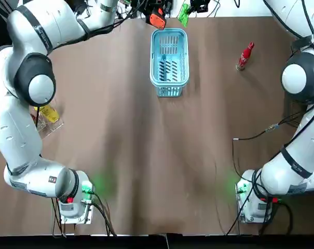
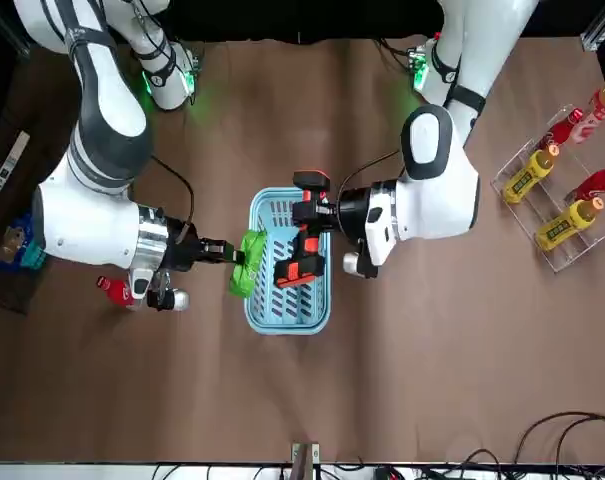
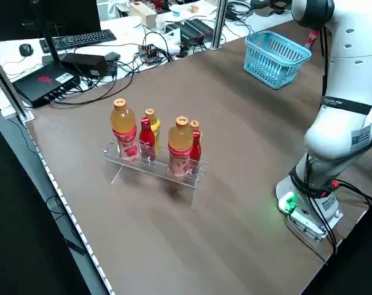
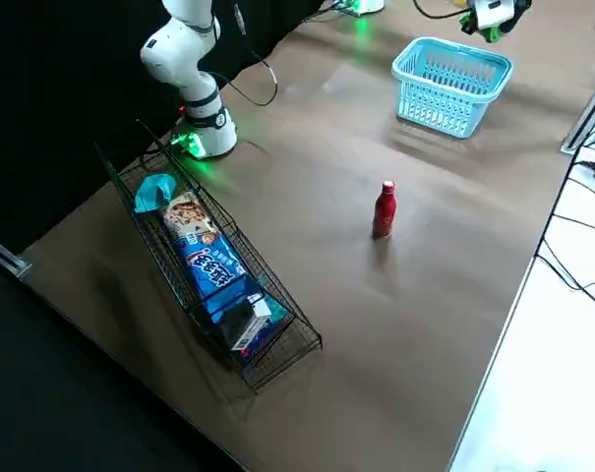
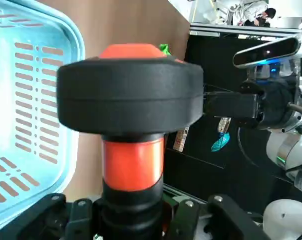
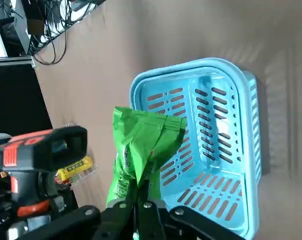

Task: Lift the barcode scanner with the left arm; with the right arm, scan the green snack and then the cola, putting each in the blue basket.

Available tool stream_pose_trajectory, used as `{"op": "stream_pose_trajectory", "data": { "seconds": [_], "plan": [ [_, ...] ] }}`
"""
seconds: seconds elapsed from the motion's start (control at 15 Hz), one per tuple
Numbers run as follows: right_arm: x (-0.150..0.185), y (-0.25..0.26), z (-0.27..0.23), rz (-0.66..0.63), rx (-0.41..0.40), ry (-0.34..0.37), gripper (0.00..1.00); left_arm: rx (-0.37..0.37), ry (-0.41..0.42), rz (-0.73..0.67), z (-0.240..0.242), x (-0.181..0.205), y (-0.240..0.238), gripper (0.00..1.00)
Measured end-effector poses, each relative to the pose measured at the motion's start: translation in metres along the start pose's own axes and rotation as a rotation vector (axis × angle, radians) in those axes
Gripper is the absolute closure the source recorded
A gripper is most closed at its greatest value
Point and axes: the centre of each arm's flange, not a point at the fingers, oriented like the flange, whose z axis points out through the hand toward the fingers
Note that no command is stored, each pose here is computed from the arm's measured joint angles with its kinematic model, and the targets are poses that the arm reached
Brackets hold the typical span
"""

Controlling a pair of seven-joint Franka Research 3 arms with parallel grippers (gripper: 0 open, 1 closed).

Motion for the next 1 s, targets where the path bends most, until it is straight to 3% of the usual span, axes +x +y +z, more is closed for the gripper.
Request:
{"op": "stream_pose_trajectory", "data": {
  "seconds": [0.33, 0.67, 1.0],
  "plan": [
    [0.001, -0.002, 0.000, 0.000, 0.007, 0.017, 0.99, 0.013, -0.012, 0.029, 0.010, -0.006, 0.002, 0.93],
    [0.001, -0.004, 0.000, -0.001, 0.010, 0.023, 0.99, 0.033, 0.089, 0.088, 0.025, -0.004, 0.005, 0.93],
    [0.003, -0.001, -0.002, 0.003, 0.009, 0.028, 0.99, 0.036, 0.095, 0.100, 0.036, -0.008, 0.006, 0.93]
  ]
}}
